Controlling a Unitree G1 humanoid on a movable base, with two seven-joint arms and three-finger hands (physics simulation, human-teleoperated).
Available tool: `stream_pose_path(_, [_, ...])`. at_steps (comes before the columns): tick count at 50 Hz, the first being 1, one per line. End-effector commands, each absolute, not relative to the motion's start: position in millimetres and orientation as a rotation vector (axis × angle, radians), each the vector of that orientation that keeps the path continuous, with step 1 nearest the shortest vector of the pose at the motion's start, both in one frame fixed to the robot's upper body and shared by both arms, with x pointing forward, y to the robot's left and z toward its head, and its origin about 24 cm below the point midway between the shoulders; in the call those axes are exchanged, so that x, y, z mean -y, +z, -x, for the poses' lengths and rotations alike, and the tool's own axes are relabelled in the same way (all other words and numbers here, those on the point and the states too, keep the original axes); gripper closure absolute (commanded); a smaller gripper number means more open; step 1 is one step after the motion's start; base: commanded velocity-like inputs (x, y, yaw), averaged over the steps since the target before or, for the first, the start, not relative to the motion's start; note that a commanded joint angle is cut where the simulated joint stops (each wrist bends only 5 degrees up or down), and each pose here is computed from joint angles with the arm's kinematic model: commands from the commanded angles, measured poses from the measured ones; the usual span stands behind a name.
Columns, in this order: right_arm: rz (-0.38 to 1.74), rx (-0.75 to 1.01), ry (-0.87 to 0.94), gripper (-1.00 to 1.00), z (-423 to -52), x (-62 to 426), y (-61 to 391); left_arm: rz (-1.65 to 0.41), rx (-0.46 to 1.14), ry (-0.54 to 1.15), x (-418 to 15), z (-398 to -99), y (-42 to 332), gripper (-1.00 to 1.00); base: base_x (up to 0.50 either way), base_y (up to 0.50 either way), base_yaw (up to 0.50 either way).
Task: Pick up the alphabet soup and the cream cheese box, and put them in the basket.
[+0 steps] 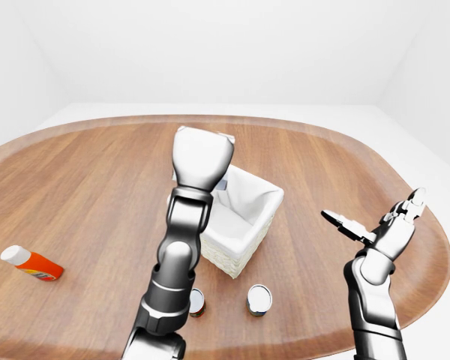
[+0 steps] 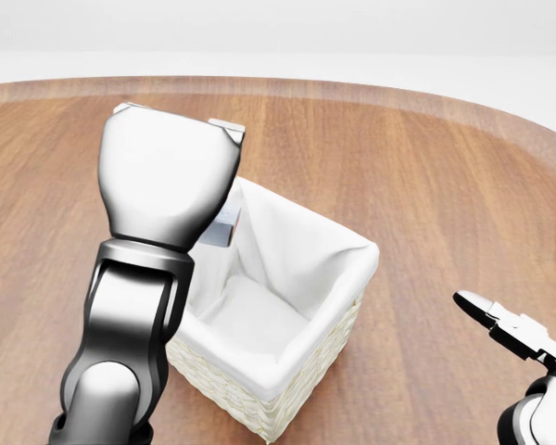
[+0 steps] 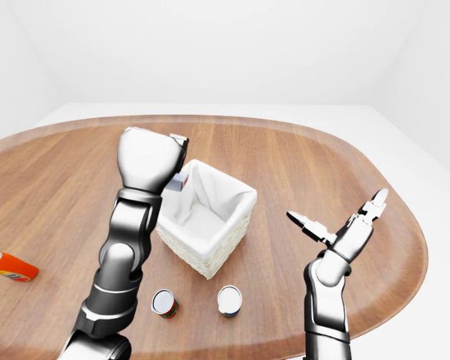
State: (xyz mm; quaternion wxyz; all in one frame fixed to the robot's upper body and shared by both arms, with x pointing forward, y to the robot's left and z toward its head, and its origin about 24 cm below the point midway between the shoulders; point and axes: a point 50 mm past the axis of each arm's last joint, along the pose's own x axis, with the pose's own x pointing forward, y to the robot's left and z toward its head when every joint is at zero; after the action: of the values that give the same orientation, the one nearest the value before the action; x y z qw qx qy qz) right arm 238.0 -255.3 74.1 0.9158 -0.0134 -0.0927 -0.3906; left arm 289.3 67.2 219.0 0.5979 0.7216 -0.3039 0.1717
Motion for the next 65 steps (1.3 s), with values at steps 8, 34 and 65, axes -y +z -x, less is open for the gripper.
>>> stream_pose_path(8, [0.017,0.204,-0.806,-1.0,-236.5,255.3,77.0,-1.692,0.607,0.252,-58.2,-304.8,192.2,1.0,0.0,0.0,0.0])
stream_pose_path(34, [0.009,0.187,-0.806,-1.0,-238.2,256.1,73.3,-1.767,0.565,0.124,-33.6,-351.5,173.1,1.0,0.0,0.0,0.0])
stream_pose_path(65, [0.003,0.189,-0.806,-1.0,-238.2,256.0,73.9,-1.783,0.506,-0.011,-23.4,-358.0,140.0,1.0,0.0,0.0,0.0])
